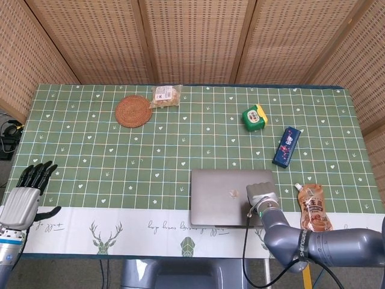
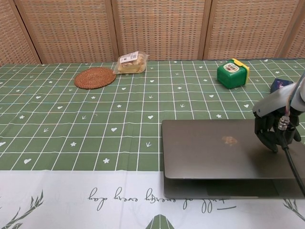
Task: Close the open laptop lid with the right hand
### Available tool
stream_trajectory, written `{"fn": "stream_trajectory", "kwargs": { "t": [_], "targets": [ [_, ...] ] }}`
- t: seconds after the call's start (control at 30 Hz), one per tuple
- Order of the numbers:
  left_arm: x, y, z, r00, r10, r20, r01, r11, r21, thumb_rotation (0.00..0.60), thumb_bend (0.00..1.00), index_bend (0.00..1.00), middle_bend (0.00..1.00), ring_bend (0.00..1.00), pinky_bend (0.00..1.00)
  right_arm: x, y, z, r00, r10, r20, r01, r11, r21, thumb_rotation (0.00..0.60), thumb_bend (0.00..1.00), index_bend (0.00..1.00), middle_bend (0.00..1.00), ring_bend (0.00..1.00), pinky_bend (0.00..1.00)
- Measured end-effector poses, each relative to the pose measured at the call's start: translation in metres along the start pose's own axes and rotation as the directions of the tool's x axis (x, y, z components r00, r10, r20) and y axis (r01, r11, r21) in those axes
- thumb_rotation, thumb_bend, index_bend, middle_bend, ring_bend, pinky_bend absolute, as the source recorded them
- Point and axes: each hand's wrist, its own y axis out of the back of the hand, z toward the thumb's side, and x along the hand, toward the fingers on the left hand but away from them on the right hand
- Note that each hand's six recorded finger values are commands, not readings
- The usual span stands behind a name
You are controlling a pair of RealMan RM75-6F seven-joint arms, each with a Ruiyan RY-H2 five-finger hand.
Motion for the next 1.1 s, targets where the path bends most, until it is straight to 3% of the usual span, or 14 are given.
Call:
{"fn": "stream_trajectory", "kwargs": {
  "t": [1.1],
  "targets": [
    [-0.003, 0.001, 0.005, 1.0, 0.009, 0.015, -0.009, 1.0, 0.012, 0.6, 0.14, 0.0, 0.0, 0.0, 0.0, -0.016, -0.023, -0.009, 1.0, 0.012, -0.025, -0.014, 0.999, -0.044, 0.6, 0.88, 0.62, 0.48, 0.4, 0.43]
  ]
}}
